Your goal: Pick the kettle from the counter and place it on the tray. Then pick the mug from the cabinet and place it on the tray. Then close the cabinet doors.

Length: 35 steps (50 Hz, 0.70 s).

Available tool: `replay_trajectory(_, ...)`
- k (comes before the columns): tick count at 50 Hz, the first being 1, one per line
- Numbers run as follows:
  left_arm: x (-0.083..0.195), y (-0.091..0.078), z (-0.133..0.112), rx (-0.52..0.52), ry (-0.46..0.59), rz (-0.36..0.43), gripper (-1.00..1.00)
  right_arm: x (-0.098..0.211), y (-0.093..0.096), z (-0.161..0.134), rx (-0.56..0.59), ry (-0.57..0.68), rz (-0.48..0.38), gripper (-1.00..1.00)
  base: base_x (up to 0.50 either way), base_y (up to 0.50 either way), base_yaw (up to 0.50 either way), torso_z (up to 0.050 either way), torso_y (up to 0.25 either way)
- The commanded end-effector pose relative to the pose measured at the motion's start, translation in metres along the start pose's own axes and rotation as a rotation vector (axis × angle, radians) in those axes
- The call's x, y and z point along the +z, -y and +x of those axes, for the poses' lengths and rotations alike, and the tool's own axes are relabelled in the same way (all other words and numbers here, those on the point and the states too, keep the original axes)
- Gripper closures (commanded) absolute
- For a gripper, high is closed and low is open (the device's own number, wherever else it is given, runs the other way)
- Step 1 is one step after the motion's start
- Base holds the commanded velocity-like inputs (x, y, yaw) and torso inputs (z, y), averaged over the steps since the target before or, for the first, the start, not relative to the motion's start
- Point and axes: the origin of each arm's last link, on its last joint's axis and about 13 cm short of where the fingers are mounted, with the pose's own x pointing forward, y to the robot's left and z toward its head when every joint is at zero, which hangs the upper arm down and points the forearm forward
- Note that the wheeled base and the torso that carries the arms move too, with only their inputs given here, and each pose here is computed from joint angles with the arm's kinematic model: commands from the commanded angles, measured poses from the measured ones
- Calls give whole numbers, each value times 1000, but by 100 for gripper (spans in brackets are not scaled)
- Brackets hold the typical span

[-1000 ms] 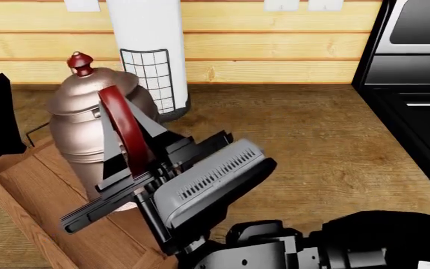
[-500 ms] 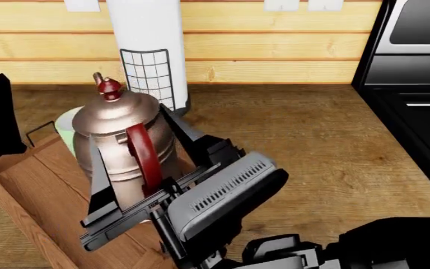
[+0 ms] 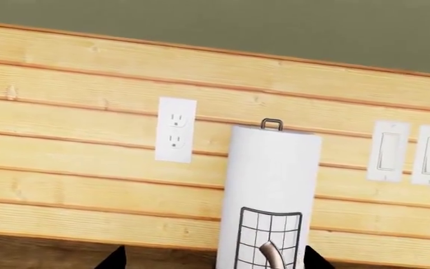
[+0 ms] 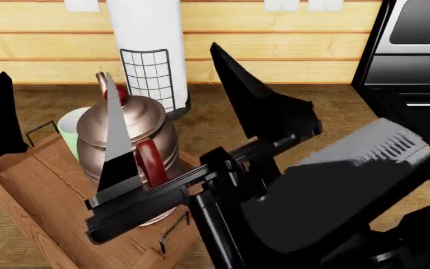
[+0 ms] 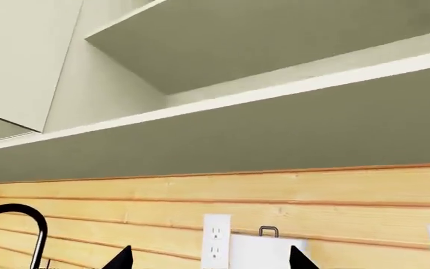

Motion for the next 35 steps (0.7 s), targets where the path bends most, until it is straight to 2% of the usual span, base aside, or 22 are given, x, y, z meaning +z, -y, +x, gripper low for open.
replay_trajectory(1, 6, 4, -2, -16, 14, -1, -100, 51, 14, -10, -73, 53, -103, -100, 0, 0, 0, 0, 0)
replay_trajectory(7, 14, 11, -5, -46, 59, -9, -100, 73, 40, -9, -210, 30, -206, -100, 0, 0, 0, 0, 0)
replay_trajectory(13, 22, 23, -11, -79, 121, -7, -100, 81, 66, -22, -334, -23, -243, -100, 0, 0, 0, 0, 0)
replay_trajectory(16, 27, 28, -15, -86, 170, -10, -100, 78, 78, -31, -360, -25, -326, -100, 0, 0, 0, 0, 0)
replay_trajectory(27, 34, 37, -34, -33, 346, -17, -100, 67, 97, -70, -427, -73, -330, -100, 0, 0, 0, 0, 0)
replay_trajectory(35, 34, 38, -37, -19, 384, -19, -100, 65, 100, -76, -448, -65, -359, -100, 0, 0, 0, 0, 0)
